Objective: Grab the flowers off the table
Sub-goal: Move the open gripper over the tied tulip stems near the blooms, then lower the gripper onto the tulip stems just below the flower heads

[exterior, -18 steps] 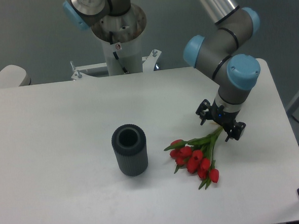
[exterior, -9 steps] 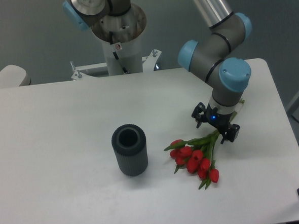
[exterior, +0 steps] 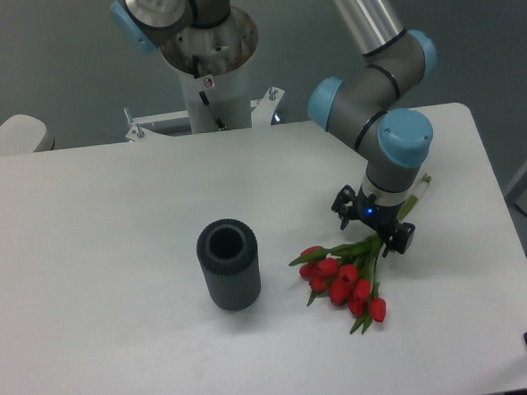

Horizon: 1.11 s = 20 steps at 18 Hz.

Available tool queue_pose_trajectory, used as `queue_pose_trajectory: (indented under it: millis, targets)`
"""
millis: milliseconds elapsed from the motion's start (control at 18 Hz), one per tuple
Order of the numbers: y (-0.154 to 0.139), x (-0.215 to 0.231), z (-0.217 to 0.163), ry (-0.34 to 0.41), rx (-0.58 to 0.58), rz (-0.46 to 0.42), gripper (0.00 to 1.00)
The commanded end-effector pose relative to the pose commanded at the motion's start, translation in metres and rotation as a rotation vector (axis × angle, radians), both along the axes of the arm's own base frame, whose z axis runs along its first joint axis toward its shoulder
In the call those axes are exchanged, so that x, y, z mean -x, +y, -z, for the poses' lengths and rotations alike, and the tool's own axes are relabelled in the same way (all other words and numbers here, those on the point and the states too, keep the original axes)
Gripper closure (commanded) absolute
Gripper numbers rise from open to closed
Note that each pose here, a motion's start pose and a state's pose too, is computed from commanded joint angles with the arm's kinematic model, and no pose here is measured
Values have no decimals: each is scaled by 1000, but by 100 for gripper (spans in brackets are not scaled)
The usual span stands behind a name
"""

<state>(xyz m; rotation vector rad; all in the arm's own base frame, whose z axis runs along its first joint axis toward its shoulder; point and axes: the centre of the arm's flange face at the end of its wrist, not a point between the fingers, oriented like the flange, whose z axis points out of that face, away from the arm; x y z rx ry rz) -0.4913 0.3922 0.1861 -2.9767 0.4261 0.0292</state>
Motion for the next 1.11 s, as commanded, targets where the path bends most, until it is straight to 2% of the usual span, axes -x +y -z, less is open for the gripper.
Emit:
queue_pose_trajectory:
  millis: [833,1111]
  targets:
    - [8,0,5,-1,-10,11,0]
    - [12,-2,7,4,-31,16,13]
